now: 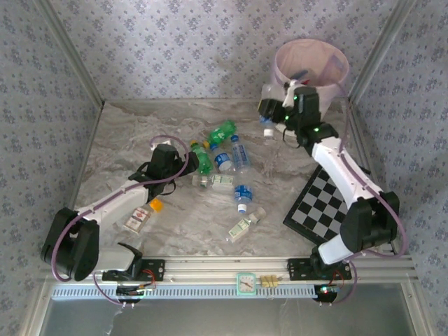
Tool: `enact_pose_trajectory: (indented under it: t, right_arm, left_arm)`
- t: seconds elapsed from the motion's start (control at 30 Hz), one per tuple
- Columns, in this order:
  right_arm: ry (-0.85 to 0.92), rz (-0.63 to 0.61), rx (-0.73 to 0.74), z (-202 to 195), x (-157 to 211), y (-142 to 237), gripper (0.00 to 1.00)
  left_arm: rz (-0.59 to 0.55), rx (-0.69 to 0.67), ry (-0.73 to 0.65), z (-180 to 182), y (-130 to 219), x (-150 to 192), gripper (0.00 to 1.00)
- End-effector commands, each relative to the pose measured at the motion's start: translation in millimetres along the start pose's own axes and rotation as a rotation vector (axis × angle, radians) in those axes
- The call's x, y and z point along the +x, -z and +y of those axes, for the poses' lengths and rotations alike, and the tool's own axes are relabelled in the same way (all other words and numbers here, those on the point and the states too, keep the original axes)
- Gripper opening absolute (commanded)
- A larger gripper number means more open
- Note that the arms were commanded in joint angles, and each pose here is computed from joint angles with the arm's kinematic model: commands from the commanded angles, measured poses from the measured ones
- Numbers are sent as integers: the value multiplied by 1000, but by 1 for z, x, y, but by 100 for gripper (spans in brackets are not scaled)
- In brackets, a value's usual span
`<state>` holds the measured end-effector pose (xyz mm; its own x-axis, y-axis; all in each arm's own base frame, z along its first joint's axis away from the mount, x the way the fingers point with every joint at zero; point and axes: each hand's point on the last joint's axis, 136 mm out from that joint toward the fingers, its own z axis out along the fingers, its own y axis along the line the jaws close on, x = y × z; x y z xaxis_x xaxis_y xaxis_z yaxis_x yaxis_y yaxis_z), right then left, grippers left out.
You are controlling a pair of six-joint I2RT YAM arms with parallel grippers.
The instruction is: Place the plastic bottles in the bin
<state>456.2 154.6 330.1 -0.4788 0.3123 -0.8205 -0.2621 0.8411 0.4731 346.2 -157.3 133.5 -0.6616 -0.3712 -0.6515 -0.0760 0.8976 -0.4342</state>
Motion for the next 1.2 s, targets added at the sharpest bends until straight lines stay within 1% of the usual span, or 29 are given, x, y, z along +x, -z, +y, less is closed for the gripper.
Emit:
enact_pose_trajectory:
  t: [0.0,0.13,0.27,0.43,0.53,0.67,0.87,1.03,1.17]
  right_arm:
    - [24,-103,-52,10,-57,28,50]
    - [55,-230,-43,7,-113,44,49]
    - [59,-333,13,-9,-157,48,49]
    - [34,-435,127,-47,-193,37,49]
    - [4,-449,179,-73,-205,20,49]
    - [-59,-394,207,-103,-206,-14,48]
    - [-151,-279,255,-145,-183,-63,48]
    - [-193,-220,268,-165,-163,-84,47]
    - [-196,-194,288,-173,-154,-89,50]
  left_arm:
    - [-14,21,24,-6,1,-8,100]
    - [-19,16,29,-4,2,-9,100]
    - [-19,16,31,-3,3,-7,100]
    - [-24,17,32,-2,5,-7,100]
    - [-28,13,31,1,7,-6,100]
    - [-29,9,34,4,9,-5,100]
    - [-33,1,37,8,13,-4,100]
    - [-41,-4,36,11,15,-5,100]
    - [-41,-10,35,13,16,-6,100]
